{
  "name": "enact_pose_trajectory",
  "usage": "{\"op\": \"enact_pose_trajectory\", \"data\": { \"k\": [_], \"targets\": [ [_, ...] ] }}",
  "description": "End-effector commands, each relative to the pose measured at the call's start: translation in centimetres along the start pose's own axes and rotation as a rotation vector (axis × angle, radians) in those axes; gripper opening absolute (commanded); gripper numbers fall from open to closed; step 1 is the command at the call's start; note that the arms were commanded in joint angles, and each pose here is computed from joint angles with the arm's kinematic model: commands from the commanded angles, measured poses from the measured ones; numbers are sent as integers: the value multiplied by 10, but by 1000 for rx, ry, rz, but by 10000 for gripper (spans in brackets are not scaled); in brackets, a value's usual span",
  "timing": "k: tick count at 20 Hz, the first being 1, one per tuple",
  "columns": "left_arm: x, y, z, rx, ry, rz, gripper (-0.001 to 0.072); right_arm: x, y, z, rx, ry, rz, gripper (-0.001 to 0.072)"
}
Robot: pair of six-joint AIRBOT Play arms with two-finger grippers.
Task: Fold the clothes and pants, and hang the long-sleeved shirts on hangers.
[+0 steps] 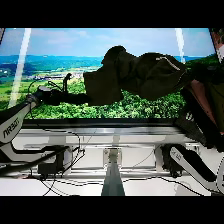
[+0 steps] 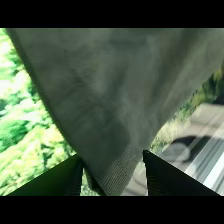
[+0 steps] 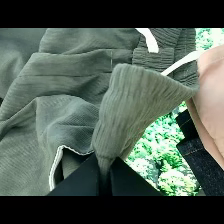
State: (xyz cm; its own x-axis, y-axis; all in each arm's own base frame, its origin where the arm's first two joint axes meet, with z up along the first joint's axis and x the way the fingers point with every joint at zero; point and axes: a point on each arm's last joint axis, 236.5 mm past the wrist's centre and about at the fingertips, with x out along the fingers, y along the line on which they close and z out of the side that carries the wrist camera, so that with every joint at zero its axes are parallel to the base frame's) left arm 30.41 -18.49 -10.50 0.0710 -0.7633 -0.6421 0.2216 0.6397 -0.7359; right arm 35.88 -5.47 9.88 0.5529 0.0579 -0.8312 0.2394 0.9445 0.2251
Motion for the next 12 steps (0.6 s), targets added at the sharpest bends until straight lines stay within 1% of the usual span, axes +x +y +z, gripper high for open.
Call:
{"op": "enact_pose_trajectory", "data": {
  "k": [1,2,3,4,5,6,8,10,12],
  "targets": [
    [9,2,-12,50,74,50,412,0,0,0,1,0,0,32],
    [12,-1,-15,60,83,47,407,0,0,0,1,0,0,32],
    [14,-3,-16,66,90,45,334,0,0,0,1,0,0,32],
    [15,-4,-16,67,91,44,223,0,0,0,1,0,0,32],
    [15,-4,-14,63,83,43,78,0,0,0,1,0,0,32],
    [13,-3,-9,58,65,48,24,0,0,0,1,-1,0,32],
    [6,-5,12,66,14,47,24,-1,1,4,3,-15,5,32],
    [-16,-10,55,123,-75,66,23,-3,14,19,30,-77,59,32],
    [-65,-17,113,204,-200,138,22,-13,30,45,64,-172,128,33]
  ]
}}
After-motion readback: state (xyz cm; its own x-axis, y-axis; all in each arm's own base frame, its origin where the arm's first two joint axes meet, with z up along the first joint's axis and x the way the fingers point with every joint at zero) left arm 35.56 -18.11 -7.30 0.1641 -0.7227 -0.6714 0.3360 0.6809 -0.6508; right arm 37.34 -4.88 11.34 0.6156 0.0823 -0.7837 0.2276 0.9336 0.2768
